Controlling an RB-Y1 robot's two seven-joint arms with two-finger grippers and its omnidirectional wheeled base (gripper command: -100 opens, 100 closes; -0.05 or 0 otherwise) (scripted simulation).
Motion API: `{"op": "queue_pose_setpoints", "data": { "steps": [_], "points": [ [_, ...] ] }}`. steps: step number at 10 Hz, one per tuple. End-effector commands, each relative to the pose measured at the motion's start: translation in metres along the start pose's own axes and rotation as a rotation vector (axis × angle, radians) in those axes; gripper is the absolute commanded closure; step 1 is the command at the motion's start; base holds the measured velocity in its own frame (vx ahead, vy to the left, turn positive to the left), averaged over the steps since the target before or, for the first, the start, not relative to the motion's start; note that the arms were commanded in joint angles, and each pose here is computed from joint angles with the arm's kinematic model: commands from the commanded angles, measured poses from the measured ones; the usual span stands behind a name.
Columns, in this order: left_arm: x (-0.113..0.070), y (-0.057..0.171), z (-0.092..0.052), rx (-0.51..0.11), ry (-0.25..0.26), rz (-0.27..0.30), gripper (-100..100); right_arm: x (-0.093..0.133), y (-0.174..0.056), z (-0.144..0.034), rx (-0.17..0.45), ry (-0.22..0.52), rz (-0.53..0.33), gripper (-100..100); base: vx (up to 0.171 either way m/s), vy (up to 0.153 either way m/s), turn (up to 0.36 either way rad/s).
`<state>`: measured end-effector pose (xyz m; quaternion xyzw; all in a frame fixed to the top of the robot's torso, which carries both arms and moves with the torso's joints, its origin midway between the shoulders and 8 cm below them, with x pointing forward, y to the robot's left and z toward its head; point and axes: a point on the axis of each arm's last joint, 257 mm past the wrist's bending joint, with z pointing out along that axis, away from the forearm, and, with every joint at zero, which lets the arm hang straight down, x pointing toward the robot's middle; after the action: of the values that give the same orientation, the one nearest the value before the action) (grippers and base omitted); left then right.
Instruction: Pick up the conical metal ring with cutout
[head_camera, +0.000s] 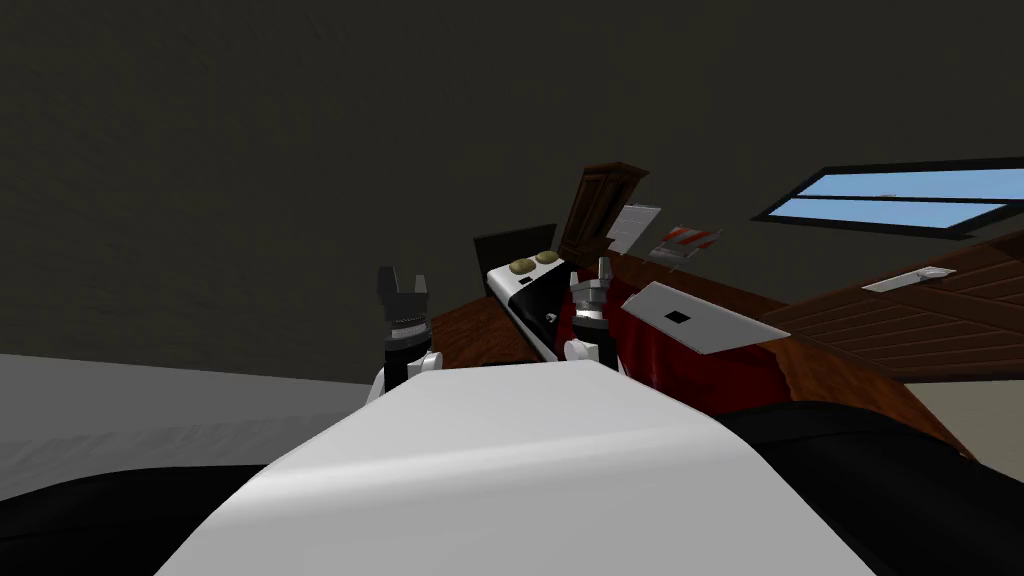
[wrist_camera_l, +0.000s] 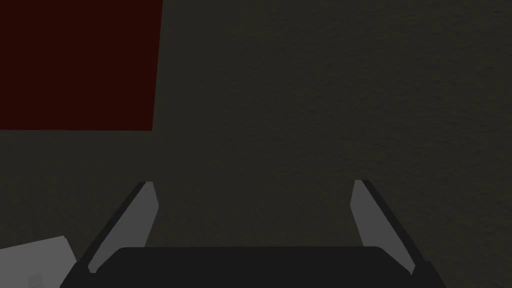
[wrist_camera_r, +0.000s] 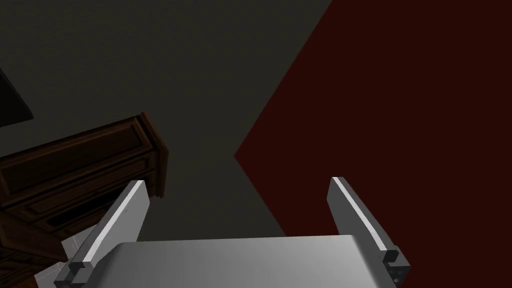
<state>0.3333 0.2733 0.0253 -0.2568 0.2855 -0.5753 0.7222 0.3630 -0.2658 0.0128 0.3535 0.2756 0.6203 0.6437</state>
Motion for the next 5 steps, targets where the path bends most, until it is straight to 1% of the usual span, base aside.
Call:
{"op": "queue_pose_setpoints", "data": {
  "steps": [1, 3, 5],
  "points": [
    [0.0, 0.0, 0.0, 0.0, 0.0, 0.0, 0, 0.003, -0.01, -0.003, 0.03, 0.033, -0.031, -100, 0.0, -0.003, 0.039],
    [0.0, 0.0, 0.0, 0.0, 0.0, 0.0, 0, 0.007, -0.034, -0.01, 0.094, 0.081, -0.089, -100, 0.0, -0.013, 0.076],
    [0.0, 0.0, 0.0, 0.0, 0.0, 0.0, 0, 0.008, -0.067, -0.022, 0.185, 0.125, -0.164, -100, -0.007, -0.021, 0.101]
  ]
}}
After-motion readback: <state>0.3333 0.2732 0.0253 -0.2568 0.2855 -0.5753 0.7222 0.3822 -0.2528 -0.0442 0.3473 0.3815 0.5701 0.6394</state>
